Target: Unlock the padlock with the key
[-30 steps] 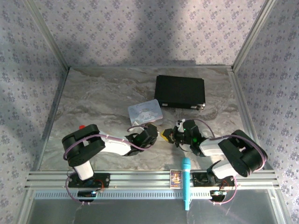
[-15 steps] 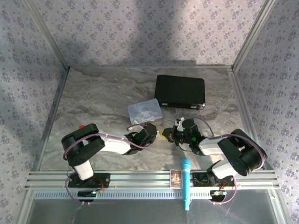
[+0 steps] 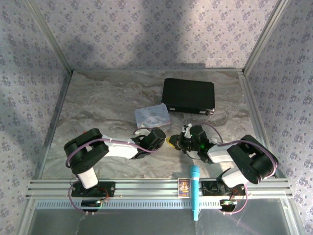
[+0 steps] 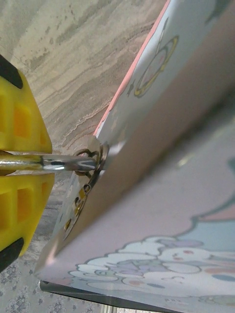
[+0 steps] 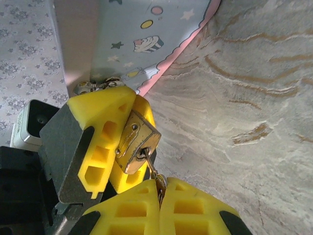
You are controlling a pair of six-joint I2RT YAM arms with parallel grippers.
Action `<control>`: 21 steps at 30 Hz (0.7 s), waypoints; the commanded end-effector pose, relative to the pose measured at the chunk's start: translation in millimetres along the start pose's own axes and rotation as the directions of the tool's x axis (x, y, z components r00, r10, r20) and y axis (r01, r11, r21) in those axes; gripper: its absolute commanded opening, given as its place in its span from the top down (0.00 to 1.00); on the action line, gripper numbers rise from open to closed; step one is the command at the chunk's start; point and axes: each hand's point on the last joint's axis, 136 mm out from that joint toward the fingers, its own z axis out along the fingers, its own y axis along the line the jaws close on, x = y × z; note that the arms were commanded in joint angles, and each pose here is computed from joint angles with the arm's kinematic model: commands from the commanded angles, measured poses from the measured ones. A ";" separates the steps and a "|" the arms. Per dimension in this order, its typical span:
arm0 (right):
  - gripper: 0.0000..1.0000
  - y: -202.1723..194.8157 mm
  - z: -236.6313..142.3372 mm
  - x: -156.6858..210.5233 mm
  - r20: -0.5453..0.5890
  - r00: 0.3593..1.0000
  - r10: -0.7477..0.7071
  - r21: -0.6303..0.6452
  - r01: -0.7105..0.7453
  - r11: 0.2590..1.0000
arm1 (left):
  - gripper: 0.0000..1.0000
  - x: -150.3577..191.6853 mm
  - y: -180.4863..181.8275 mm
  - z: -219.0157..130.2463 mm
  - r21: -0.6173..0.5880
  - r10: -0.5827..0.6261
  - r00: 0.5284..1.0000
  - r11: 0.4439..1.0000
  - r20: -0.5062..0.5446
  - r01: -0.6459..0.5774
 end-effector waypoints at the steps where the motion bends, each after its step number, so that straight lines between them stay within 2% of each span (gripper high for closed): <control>1: 1.00 74.5 -5.3 1.9 -0.001 0.993 -0.115 -0.248 0.111 0.962 | 1.00 58.2 -16.6 -7.3 0.011 -0.054 0.965 0.998 -0.255 0.059; 12: 1.00 55.8 7.8 -18.4 -0.019 0.997 -0.078 -0.213 0.072 0.974 | 1.00 76.0 -34.4 -19.7 0.089 -0.073 0.935 0.990 -0.348 0.110; 19: 1.00 47.7 7.6 -21.3 -0.031 0.998 -0.051 -0.219 0.043 0.975 | 1.00 73.2 -25.9 -18.6 0.087 -0.066 0.938 0.991 -0.339 0.101; 21: 1.00 49.7 8.3 -19.5 -0.065 0.996 -0.053 -0.229 0.036 0.973 | 1.00 73.0 -30.5 -17.0 0.125 -0.035 0.942 0.989 -0.334 0.081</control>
